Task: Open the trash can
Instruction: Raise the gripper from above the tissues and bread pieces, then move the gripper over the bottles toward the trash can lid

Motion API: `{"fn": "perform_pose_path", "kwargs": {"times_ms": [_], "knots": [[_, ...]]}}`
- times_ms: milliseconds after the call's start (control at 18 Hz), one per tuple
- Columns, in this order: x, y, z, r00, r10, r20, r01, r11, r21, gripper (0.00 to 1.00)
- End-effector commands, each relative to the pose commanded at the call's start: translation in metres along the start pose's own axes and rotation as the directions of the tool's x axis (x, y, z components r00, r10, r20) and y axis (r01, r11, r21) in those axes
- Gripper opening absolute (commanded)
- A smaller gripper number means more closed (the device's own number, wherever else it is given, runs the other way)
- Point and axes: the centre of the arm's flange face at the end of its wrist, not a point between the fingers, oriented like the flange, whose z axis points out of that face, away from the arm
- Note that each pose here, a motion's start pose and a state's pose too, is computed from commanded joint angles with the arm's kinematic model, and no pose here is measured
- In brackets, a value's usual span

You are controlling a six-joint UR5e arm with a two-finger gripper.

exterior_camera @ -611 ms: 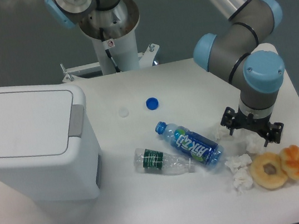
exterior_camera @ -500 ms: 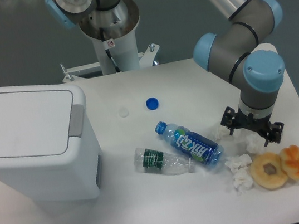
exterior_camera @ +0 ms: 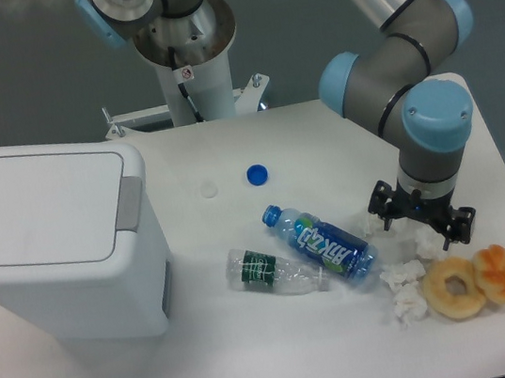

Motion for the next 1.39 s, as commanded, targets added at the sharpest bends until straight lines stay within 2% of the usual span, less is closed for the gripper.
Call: {"fn": "perform_pose_path", "kwargs": {"times_ms": [111, 333, 556, 667, 722, 833, 944, 1000, 1056, 1278, 1389], "knots": [[0.002, -0.007, -0.017, 0.994, -0.109, 0.018, 0.109, 0.994, 0.023, 1.0], [0.018, -0.02, -0.031, 0.991, -0.132, -0.001, 0.132, 0.989, 0.068, 1.0], [0.033, -0.034, -0.06, 0.96, -0.274, -0.057, 0.28, 0.947, 0.155, 1.0], [0.045, -0.042, -0.074, 0.946, -0.316, -0.071, 0.323, 0.931, 0.169, 1.0], [0.051, -0.046, -0.078, 0.939, -0.335, -0.077, 0.344, 0.923, 0.171, 0.92], [0.061, -0.049, -0.091, 0.913, -0.393, -0.105, 0.406, 0.899, 0.166, 0.63], [0.073, -0.051, -0.102, 0.903, -0.401, -0.151, 0.424, 0.89, 0.168, 0.38], [0.079, -0.049, -0.113, 0.9, -0.401, -0.17, 0.427, 0.889, 0.167, 0.34], [0.087, -0.048, -0.126, 0.896, -0.4, -0.196, 0.432, 0.886, 0.169, 0.26], [0.114, -0.036, -0.153, 0.862, -0.424, -0.278, 0.477, 0.863, 0.164, 0.09], [0.128, -0.032, -0.164, 0.858, -0.417, -0.301, 0.478, 0.862, 0.169, 0.02]]}}
